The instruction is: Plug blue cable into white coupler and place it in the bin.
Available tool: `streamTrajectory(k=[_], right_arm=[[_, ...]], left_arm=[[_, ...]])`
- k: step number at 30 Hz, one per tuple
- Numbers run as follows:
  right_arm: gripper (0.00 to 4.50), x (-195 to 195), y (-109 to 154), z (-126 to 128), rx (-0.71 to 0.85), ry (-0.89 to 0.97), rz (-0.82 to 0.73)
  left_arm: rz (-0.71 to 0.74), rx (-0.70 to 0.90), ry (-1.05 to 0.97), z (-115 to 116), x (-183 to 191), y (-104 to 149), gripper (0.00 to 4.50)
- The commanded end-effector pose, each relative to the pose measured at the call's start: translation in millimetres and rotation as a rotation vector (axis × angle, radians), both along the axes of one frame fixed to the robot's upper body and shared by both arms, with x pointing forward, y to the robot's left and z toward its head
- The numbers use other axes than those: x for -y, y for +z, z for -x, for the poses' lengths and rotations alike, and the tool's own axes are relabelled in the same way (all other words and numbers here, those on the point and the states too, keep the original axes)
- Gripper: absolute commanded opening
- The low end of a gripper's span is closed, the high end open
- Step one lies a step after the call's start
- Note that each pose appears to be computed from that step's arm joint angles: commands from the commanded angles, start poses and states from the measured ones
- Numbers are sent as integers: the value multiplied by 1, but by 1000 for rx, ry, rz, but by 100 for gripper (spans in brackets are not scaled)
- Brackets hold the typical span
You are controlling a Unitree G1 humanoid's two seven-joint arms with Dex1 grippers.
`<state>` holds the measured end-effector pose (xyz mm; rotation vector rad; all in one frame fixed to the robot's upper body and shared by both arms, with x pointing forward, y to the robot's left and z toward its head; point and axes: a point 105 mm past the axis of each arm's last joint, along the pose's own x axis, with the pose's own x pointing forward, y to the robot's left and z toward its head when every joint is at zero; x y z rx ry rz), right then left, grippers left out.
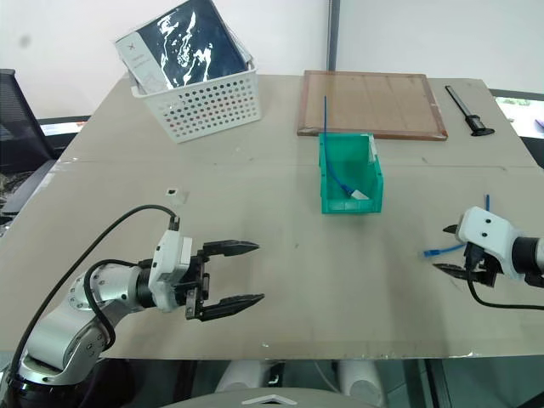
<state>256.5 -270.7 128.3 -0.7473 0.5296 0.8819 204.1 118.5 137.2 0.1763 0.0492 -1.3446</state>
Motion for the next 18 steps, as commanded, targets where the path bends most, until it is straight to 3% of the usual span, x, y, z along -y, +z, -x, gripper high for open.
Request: streamTrajectory(k=[1,6,13,14,18], right_arm=[[364,3,-1,-7,-16,35,43],[364,3,-13,-17,-54,46,54],[35,0,-23,-20,-117,80,72],[16,-1,-23,-21,-117,82,66],[16,-25,-17,-20,-130,126,15]], left_arm=[[23,45,-41,7,8,11,450],[27,53,-34,7,11,12,450],[21,53,-21,8,10,12,450],[21,53,-19,8,9,12,450],[40,48,19,4,5,13,450]])
